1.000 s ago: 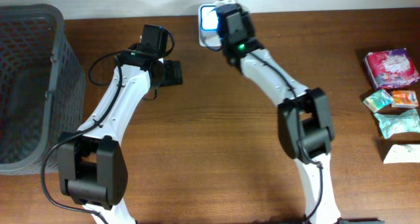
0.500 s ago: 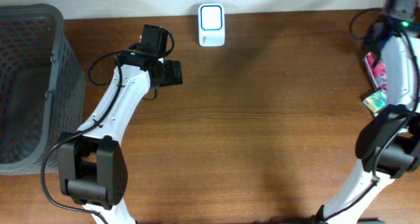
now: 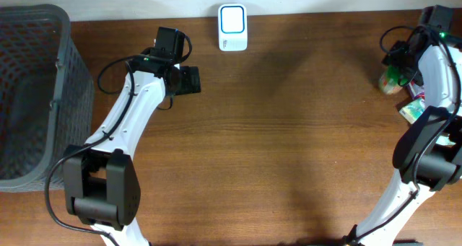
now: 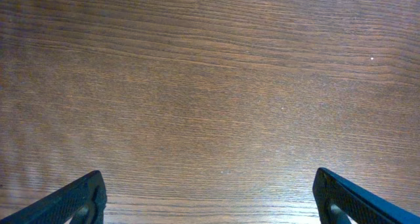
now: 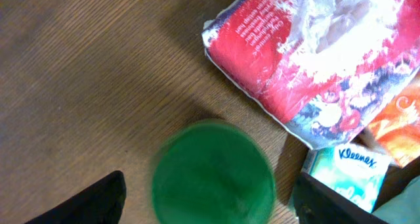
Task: Scan the item barcode
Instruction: 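Carry the jar to the right edge and set it down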
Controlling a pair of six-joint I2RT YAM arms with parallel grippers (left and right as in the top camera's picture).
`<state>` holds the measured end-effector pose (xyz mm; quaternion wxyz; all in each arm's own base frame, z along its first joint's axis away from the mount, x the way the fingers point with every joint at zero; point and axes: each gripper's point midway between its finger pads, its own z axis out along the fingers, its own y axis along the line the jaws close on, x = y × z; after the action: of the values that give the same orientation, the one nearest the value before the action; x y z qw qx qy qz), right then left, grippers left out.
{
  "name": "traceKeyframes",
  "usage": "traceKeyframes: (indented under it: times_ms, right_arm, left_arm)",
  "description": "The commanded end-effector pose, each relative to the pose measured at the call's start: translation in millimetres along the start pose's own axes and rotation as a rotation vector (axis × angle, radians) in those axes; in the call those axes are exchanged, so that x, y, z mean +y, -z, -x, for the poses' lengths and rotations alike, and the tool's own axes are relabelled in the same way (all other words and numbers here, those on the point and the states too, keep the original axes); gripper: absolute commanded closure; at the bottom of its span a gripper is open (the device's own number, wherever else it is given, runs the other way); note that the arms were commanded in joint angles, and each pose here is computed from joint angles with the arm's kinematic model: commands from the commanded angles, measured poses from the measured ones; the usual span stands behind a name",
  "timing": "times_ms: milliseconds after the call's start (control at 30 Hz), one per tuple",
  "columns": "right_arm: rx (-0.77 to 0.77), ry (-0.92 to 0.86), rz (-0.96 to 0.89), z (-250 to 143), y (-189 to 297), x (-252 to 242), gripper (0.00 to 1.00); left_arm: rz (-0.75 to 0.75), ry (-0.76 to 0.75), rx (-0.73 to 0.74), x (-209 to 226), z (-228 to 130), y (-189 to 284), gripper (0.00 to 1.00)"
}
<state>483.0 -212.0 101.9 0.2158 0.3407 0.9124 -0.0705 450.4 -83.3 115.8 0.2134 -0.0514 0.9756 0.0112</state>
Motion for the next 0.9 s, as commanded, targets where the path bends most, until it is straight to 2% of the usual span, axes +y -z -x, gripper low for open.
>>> traceKeyframes:
  times_ms: [0,100,133,167,300,367,467,600,700,867]
  right_arm:
    - [0.020,-0.016,-0.049,-7,-15,-10,0.19]
    - [-0.005,-0.022,-0.089,-1,-16,-19,0.09]
    - [-0.021,-0.025,-0.084,5,-7,-18,0.07]
    - [-0.051,-0.029,-0.073,15,12,-17,0.00]
    - [-0.167,-0.039,-0.030,43,91,-14,0.01]
    - [-0.204,-0.050,-0.009,41,140,-20,0.01]
    - [-0.186,-0.041,0.096,17,201,-17,0.01]
    - [-0.122,0.033,0.167,-49,266,-9,0.01]
    - [-0.101,0.124,0.213,-92,278,10,0.01]
    - [-0.059,0.299,0.315,-195,270,30,0.01]
  left_arm:
    - [0.016,0.013,0.008,3,-2,-4,0.01]
    - [0.016,0.013,0.008,3,-2,-4,0.01]
    - [0.016,0.013,0.008,3,-2,-4,0.01]
    - [0.016,0.013,0.008,3,-2,-4,0.01]
    - [0.015,0.013,0.008,3,-2,-4,0.01]
    - [0.016,0.013,0.008,3,-2,-4,0.01]
    - [0.016,0.013,0.008,3,-2,-4,0.01]
    - [0.016,0.013,0.008,3,-2,-4,0.01]
    - [0.016,0.013,0.008,3,-2,-4,0.01]
    - [0.016,0.013,0.008,3,-2,-4,0.01]
